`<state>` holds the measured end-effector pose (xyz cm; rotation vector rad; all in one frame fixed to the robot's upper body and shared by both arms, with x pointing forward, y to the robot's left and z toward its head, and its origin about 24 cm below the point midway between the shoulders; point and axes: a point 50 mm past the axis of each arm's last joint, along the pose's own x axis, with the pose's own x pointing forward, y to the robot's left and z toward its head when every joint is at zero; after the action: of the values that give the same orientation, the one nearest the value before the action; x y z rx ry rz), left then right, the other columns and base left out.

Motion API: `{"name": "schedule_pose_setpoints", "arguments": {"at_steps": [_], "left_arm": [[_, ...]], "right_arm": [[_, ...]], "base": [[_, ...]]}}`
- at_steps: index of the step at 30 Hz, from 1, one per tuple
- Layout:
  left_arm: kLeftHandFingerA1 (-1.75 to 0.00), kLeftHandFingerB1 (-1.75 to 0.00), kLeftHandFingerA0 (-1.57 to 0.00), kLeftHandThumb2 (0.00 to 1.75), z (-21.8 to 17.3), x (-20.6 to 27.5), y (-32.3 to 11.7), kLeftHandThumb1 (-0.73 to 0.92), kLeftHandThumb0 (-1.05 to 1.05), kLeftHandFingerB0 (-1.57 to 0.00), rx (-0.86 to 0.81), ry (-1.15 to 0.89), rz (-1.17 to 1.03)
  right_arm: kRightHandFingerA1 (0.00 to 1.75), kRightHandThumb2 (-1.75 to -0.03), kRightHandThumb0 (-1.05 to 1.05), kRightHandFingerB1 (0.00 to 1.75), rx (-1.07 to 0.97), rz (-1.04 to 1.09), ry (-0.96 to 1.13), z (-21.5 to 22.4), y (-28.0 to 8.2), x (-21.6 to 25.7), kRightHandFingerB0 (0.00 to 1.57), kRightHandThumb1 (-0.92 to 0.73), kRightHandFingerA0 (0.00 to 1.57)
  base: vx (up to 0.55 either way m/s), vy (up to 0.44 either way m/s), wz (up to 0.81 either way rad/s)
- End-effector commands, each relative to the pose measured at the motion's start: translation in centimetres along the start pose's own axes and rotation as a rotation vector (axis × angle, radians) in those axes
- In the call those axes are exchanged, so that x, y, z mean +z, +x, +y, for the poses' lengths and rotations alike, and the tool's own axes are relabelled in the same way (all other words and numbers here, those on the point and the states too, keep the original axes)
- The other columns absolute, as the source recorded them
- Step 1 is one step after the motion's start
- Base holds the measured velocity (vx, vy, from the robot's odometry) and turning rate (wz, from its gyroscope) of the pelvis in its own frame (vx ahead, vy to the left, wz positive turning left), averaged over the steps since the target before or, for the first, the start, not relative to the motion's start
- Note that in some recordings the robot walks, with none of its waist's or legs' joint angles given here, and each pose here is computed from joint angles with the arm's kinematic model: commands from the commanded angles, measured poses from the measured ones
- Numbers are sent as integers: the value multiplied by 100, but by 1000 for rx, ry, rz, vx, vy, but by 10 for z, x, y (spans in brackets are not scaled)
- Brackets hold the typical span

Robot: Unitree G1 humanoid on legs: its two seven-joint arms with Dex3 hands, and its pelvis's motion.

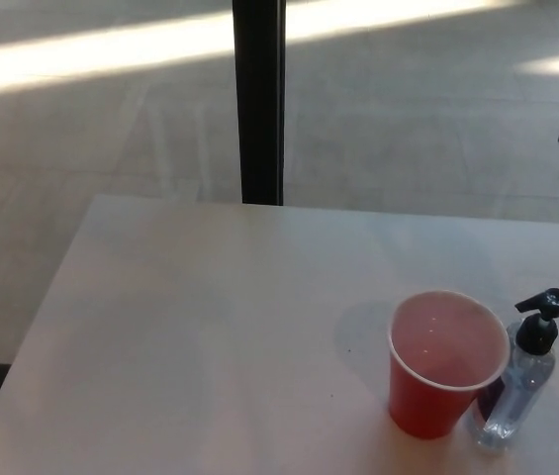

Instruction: The robot uses its right hand fist to press the hand soap kept in the middle of the table to get liquid hand soap out

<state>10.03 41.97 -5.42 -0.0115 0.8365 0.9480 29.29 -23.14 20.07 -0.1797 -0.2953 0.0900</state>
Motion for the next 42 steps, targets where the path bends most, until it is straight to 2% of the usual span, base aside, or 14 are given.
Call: {"name": "schedule_pose_setpoints", "arguments": {"at_steps": [1, 12, 13, 14, 15, 16, 19, 20, 31, 32, 33, 40, 41, 42], "left_arm": [[-163, -121, -128, 131, 7, 2, 0, 42, 7, -82, 26, 9, 6], [-161, -124, -126, 131, 10, -2, 0, 45, 13, -86, 35, 9, 23], [-175, -130, -105, 130, 10, -3, 0, 48, 1, -70, 35, 4, 26], [-163, -123, -125, 131, 10, -3, 0, 48, 9, -81, 35, -3, 29], [-175, -124, -99, 126, 10, -3, 0, 50, 1, -64, 33, 2, 25], [-162, -114, -125, 128, 10, -3, 0, 48, 7, -71, 34, 4, 24], [-168, -128, -134, 131, 11, -7, 0, 43, 8, -88, 33, 11, 26], [-175, -135, -124, 133, 11, -7, 0, 46, -1, -84, 30, 12, 27], [-166, -126, -132, 129, 11, -6, -1, 44, 8, -87, 38, 5, 27], [-175, -133, -113, 134, 10, -8, -1, 46, 2, -79, 33, 4, 34], [-164, -127, -130, 130, 10, -8, -1, 43, 10, -89, 29, 13, 31], [-167, -129, -133, 125, 9, -9, -1, 48, -1, -90, 28, 35, 34], [-175, -133, -114, 132, 9, -8, -1, 50, 2, -78, 32, 17, 35], [-175, -133, -114, 132, 9, -8, -1, 50, 2, -78, 32, 17, 35]], "right_arm": [[175, -106, -18, 141, 34, 36, 51, 2, -9, -7, 76, -65, 101], [175, -114, -21, 144, 76, 19, 64, 13, -17, -4, 76, -60, 104], [175, -112, -21, 142, 80, 17, 68, 13, -17, -4, 78, -61, 105], [175, -112, -22, 143, 87, 11, 72, 14, -18, -5, 77, -60, 103], [175, -111, -22, 142, 88, 9, 69, 14, -18, -5, 78, -61, 105], [175, -111, -22, 142, 88, 8, 69, 15, -18, -5, 78, -61, 105], [175, -111, -21, 140, 89, 19, 69, 15, -18, -4, 78, -61, 105], [175, -112, -21, 139, 88, 19, 72, 16, -17, -4, 78, -61, 105], [175, -109, -22, 142, 65, 50, 86, 19, -20, -12, 77, -63, 101], [175, -111, -22, 142, 66, 51, 79, 19, -20, -13, 77, -62, 102], [175, -110, -22, 142, 61, 56, 88, 20, -20, -13, 77, -62, 102], [175, -109, -23, 146, 61, 83, 106, 29, -21, -20, 75, -60, 99], [175, -107, -22, 161, 64, 82, 109, 30, -22, -23, 66, -60, 100], [175, -107, -22, 161, 63, 82, 109, 30, -22, -23, 66, -60, 100]], "base": [[0, 0, 0], [0, 0, 0], [0, 0, 0], [0, 0, 0], [0, 0, 0], [0, 0, 0], [0, 0, 0], [0, 0, 0], [0, 0, 0], [0, 0, 0], [0, 0, 0], [0, 0, 0], [0, 0, 0], [0, 0, 0]]}}
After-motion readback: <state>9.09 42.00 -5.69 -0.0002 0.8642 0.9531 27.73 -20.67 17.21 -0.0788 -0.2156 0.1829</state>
